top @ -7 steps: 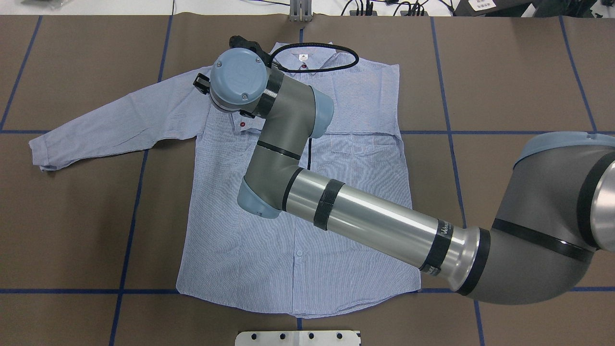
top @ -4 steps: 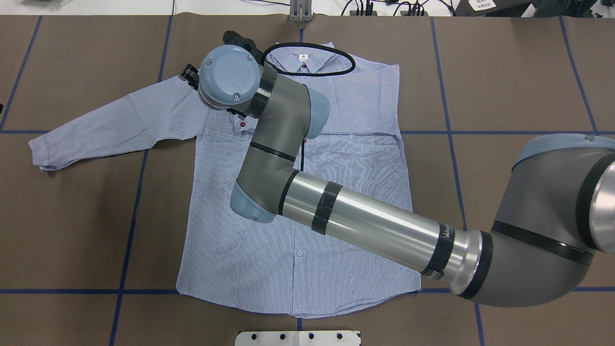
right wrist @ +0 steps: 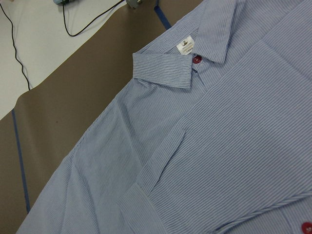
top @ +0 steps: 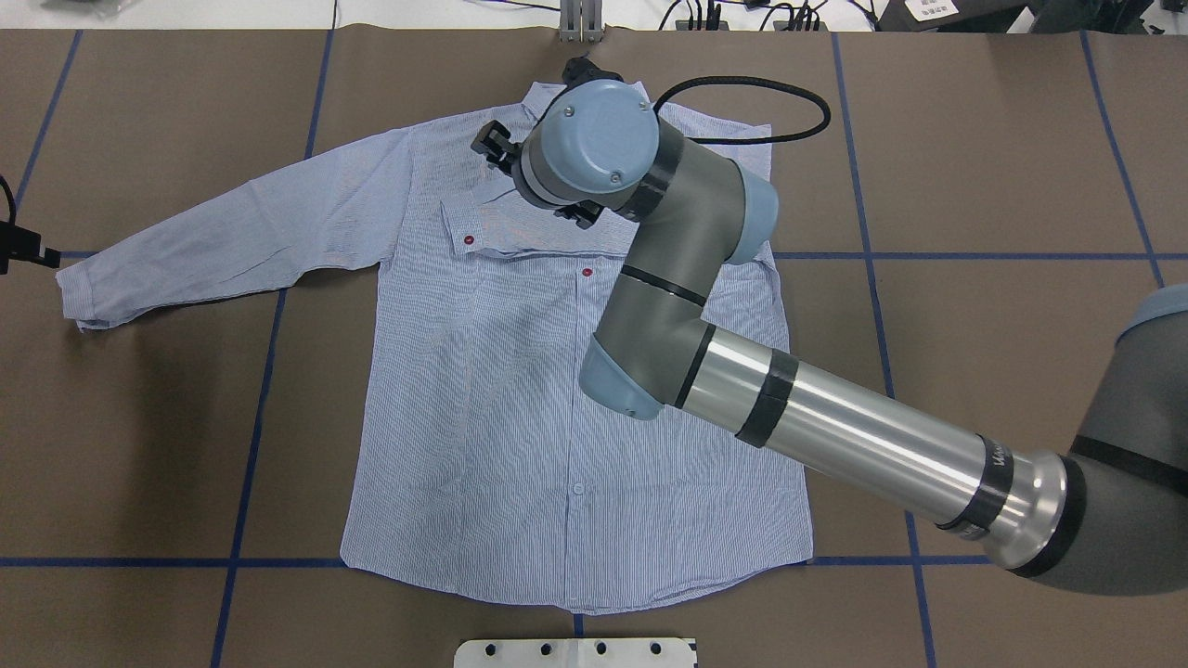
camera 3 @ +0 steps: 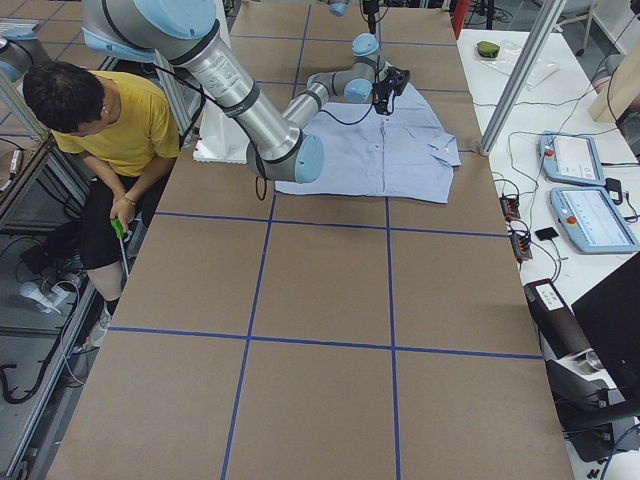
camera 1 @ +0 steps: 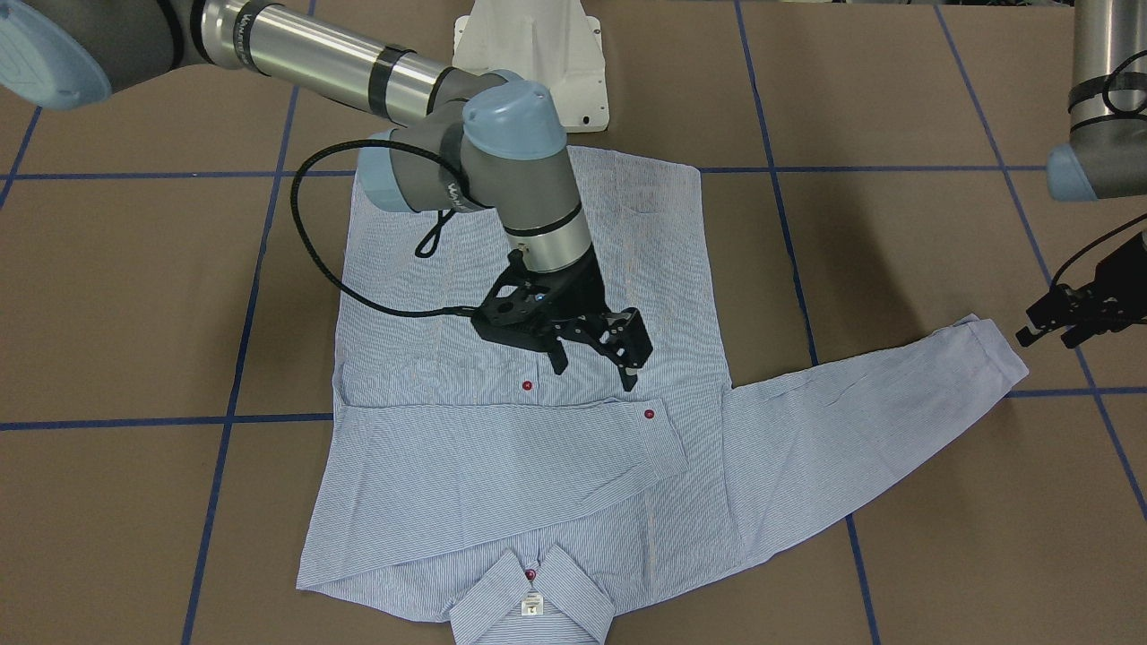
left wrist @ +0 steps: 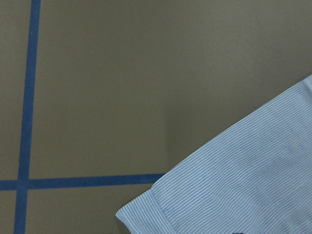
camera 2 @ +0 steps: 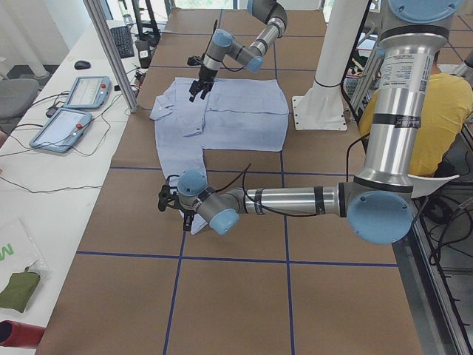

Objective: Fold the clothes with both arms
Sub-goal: 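Release the sleeve with the right gripper while the left grasps the other cuff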

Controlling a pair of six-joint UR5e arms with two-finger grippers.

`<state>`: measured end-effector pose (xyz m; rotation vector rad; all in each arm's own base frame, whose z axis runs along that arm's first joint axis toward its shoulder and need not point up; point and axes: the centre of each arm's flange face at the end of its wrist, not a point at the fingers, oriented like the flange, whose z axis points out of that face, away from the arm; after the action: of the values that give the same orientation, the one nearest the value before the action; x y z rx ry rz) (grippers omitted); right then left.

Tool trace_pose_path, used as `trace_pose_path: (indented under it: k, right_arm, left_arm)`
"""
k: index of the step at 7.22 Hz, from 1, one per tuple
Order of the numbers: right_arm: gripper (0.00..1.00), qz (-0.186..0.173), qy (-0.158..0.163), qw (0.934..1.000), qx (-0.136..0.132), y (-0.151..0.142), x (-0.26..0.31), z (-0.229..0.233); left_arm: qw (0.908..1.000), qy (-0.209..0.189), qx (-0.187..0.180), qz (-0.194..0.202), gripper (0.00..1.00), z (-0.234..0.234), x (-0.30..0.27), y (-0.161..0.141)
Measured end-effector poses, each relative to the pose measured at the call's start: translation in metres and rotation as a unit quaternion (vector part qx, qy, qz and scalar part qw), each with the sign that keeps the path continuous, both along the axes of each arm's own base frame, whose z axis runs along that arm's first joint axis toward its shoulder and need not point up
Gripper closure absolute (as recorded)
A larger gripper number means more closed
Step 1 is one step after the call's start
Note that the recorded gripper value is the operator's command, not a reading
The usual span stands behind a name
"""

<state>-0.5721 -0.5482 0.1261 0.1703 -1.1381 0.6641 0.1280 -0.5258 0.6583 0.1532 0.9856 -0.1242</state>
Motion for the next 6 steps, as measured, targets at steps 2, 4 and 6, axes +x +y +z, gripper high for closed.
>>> trace_pose_path:
  k: [2,4,6]
  right_arm:
    - [0.01,-0.001,0.005,1.0000,0.008,0.002,0.016,0.018]
    - [0.01,-0.001,0.004,1.0000,0.009,0.003,0.018,0.019]
    - [0.01,0.000,0.003,1.0000,0.008,0.003,0.018,0.019]
  left_arm:
    - [0.9992,0.018,-0.036,-0.005,0.33,0.010,0.023,0.015]
    - [0.9980,0.037,-0.050,-0.001,0.51,0.014,0.039,0.033]
    - [0.9975,0.041,-0.057,0.001,1.00,0.018,0.042,0.041]
